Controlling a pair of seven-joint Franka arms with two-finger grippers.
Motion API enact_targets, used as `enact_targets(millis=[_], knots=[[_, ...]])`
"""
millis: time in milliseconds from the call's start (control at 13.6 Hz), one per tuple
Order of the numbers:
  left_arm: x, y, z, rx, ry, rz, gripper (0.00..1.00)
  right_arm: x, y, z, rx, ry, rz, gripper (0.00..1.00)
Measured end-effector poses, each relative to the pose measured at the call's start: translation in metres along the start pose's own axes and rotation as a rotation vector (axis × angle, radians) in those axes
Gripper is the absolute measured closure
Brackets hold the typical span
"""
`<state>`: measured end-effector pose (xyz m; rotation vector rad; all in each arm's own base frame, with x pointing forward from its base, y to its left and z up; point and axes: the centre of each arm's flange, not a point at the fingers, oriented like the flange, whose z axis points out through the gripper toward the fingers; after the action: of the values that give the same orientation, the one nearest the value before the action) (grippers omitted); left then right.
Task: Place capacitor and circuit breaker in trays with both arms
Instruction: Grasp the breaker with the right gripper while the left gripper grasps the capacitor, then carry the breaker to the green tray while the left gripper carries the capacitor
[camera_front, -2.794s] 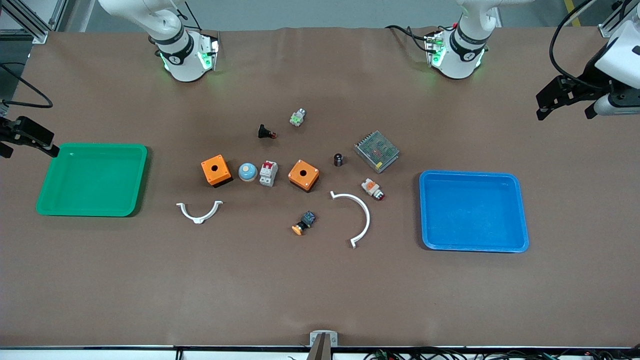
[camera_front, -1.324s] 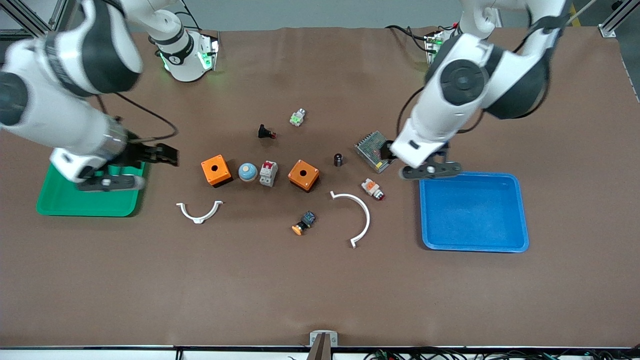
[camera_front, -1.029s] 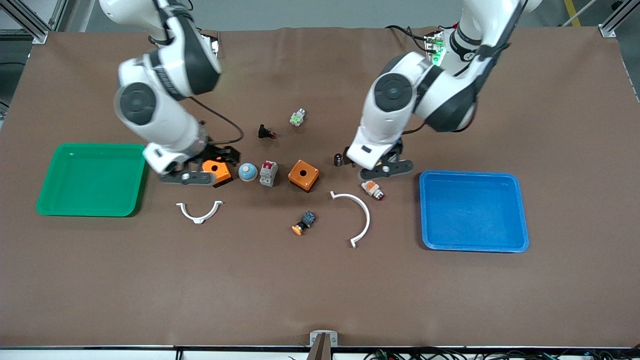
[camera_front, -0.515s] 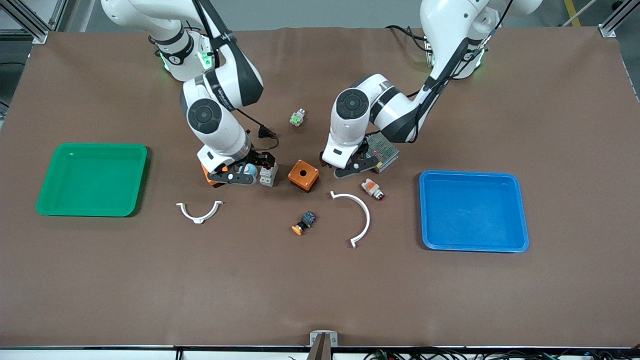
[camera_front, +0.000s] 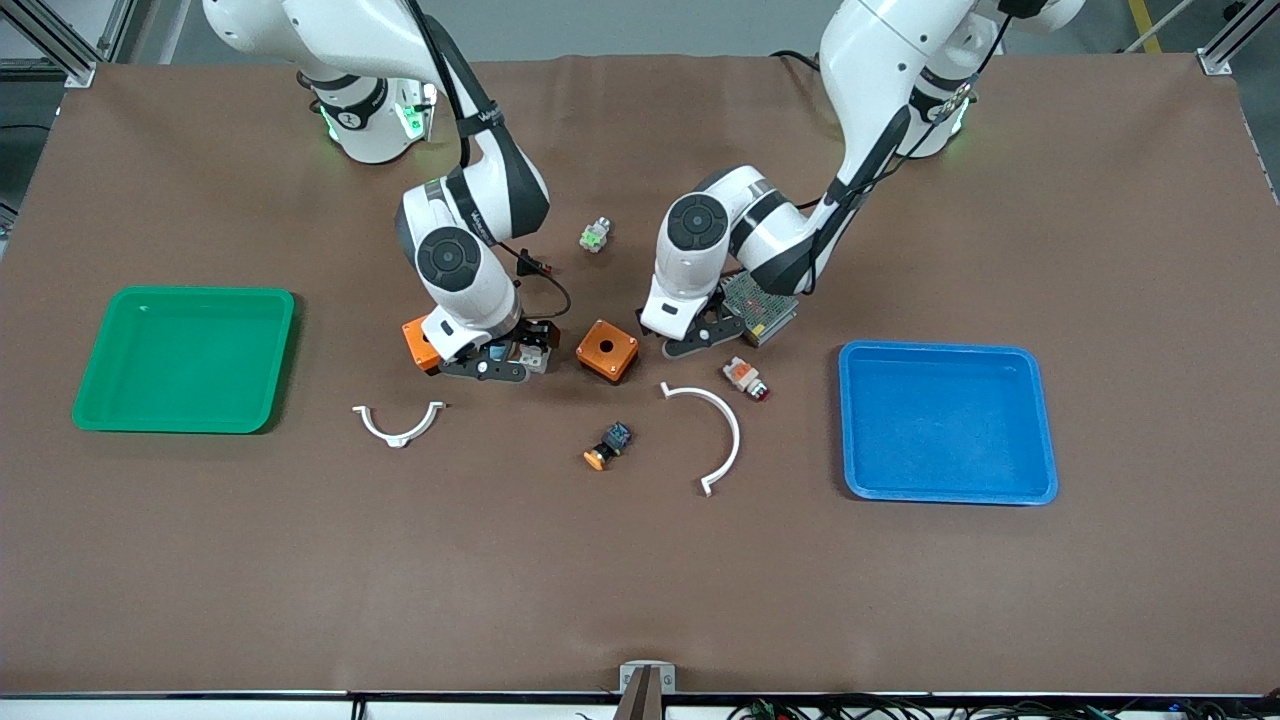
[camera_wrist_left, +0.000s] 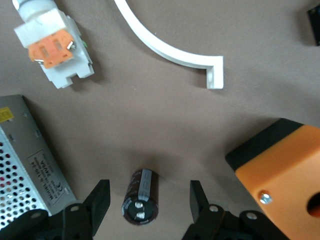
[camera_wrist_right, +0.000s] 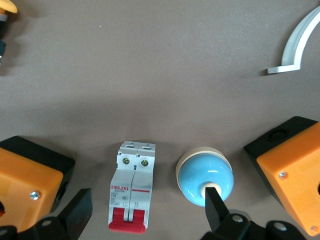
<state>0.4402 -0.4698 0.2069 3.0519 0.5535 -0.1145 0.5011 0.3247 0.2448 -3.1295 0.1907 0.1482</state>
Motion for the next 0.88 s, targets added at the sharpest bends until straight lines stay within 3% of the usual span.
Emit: enact_targets(millis=[368,735,882], knots=[[-0.005,0.000,0.013,0.013,-0.011,0.007,0.34,-0.004,-0.008,0.008,0.037,-0.017,0.030,0.03],[-0.012,0.000,0.025,0.028,-0.022,0.015,0.41,-0.005,-0.010,0.016,0.034,-0.014,0.030,0.59],[-0.012,0.000,0.027,0.031,-0.023,0.015,0.61,-0.005,-0.010,0.016,0.035,-0.013,0.031,0.60]])
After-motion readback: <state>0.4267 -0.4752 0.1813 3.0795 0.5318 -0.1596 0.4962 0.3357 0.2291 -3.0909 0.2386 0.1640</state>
